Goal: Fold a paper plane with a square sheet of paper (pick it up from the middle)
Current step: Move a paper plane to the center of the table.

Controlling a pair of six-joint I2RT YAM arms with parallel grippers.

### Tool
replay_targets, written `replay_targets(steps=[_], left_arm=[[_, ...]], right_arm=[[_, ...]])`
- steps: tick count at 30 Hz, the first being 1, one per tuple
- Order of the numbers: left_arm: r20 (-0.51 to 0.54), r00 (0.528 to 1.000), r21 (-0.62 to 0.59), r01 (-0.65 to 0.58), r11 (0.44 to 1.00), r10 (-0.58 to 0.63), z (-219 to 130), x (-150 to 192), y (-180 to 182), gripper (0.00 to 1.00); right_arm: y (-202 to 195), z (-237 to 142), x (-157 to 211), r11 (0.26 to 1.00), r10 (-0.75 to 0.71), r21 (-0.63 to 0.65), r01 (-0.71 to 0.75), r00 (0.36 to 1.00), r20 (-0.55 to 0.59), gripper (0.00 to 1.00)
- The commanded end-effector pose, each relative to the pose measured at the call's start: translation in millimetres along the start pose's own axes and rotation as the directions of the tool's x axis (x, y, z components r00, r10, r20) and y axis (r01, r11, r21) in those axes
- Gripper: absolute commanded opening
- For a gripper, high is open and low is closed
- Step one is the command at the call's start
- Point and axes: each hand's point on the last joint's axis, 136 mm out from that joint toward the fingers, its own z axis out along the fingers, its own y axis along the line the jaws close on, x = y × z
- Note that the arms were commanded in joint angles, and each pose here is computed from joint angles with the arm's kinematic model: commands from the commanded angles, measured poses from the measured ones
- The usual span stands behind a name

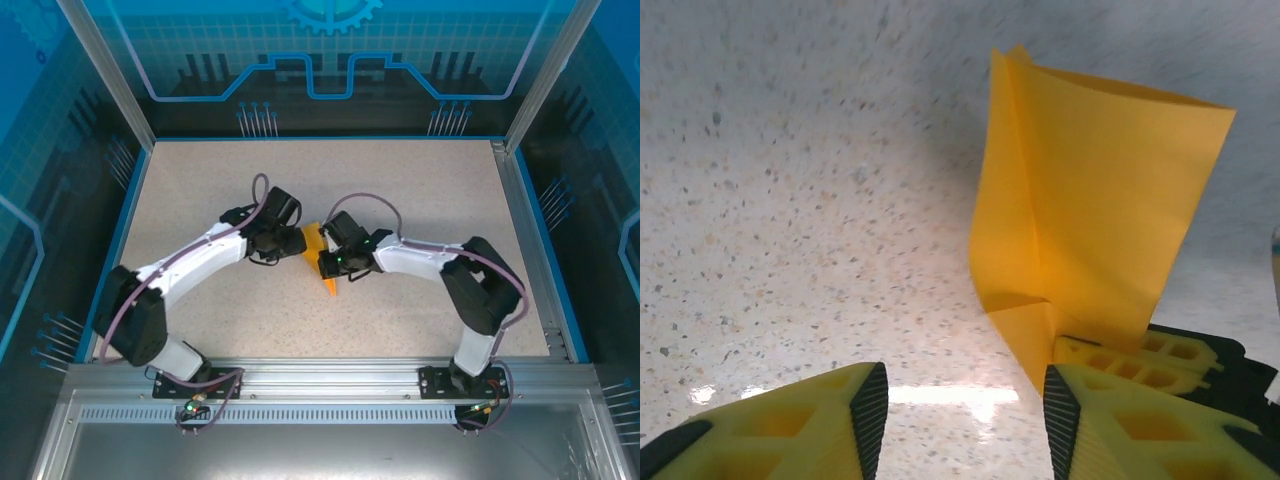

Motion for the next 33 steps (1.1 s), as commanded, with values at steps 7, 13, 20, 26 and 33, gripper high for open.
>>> replay_targets(steps=[7,13,20,26,33], left_arm=[[0.155,0.984,-0.016,0.088,0.996,-0.084,-26,-17,25,0.49],[0.177,0.979,-0.03,0.108,0.994,-0.101,-29,-16,34,0.5],[0.169,0.98,-0.038,0.114,0.993,-0.106,-27,-14,38,0.5],[0.169,0.98,-0.032,0.113,0.993,-0.106,-27,-14,37,0.5],[0.164,0.981,-0.036,0.106,0.994,-0.099,-25,-14,36,0.5]], right_arm=[[-63,-25,-5,0.964,0.096,0.25,-0.095,0.995,0.005,0.04],[-69,-6,1,0.942,0.17,0.301,-0.151,0.985,-0.04,0.04],[-72,14,12,0.933,0.204,0.317,-0.171,0.976,-0.074,0.05],[-79,28,24,0.922,0.215,0.349,-0.166,0.971,-0.107,0.12],[-83,29,28,0.915,0.216,0.37,-0.161,0.97,-0.112,0.23]])
